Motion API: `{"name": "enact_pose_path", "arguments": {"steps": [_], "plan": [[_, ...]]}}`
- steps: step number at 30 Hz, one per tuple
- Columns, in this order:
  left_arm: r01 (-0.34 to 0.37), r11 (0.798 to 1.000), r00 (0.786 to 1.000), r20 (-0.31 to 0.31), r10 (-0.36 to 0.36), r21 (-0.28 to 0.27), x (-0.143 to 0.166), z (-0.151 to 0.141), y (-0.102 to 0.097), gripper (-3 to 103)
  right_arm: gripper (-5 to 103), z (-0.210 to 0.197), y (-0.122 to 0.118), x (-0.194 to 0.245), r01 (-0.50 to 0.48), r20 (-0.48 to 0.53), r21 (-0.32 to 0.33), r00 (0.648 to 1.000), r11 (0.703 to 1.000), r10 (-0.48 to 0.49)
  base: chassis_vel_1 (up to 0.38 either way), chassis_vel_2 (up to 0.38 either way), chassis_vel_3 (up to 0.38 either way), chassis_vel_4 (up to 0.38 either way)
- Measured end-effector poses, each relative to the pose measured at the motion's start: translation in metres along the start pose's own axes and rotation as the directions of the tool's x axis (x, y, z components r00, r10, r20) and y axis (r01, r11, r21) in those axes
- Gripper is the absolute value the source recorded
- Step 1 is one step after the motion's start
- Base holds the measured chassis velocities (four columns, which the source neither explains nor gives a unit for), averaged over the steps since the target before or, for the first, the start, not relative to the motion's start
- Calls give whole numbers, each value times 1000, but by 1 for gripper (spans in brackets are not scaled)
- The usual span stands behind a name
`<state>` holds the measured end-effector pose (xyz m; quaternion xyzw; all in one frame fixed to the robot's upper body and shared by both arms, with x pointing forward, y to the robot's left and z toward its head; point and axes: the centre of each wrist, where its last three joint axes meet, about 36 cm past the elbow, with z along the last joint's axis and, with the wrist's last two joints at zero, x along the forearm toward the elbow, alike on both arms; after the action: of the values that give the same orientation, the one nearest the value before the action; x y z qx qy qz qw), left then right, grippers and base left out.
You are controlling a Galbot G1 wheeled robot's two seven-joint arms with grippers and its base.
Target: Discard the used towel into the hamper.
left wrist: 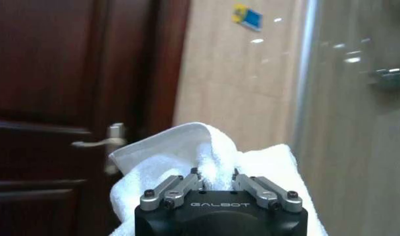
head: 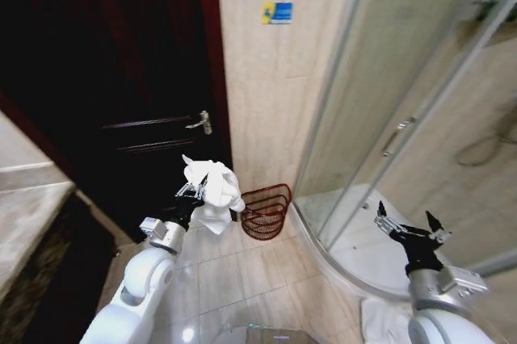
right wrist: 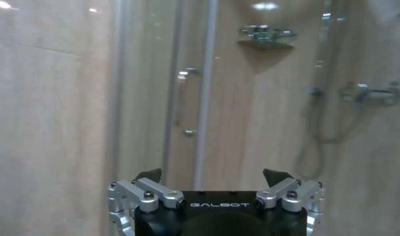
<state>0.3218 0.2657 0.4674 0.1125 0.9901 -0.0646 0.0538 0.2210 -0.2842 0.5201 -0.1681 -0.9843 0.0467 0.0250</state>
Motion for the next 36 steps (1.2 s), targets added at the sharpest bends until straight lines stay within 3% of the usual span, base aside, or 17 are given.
{"name": "enact_pose_path", "arguments": {"steps": [3,8,36], "plan": [[-13,1000,1000,18,13,-3,0,3,2,15,100,0,0,0,-3,1,2,1000,1000,3,-120,-130,-135,-141],[-27,998,998,50,30,-54,1,13,7,15,100,0,0,-1,-4,11,-2,1000,1000,4,-57,-54,-38,-63],[-14,999,999,29,16,-44,10,38,8,15,100,-1,1,-2,7,46,-13,999,1000,-6,-8,9,9,-11]]}}
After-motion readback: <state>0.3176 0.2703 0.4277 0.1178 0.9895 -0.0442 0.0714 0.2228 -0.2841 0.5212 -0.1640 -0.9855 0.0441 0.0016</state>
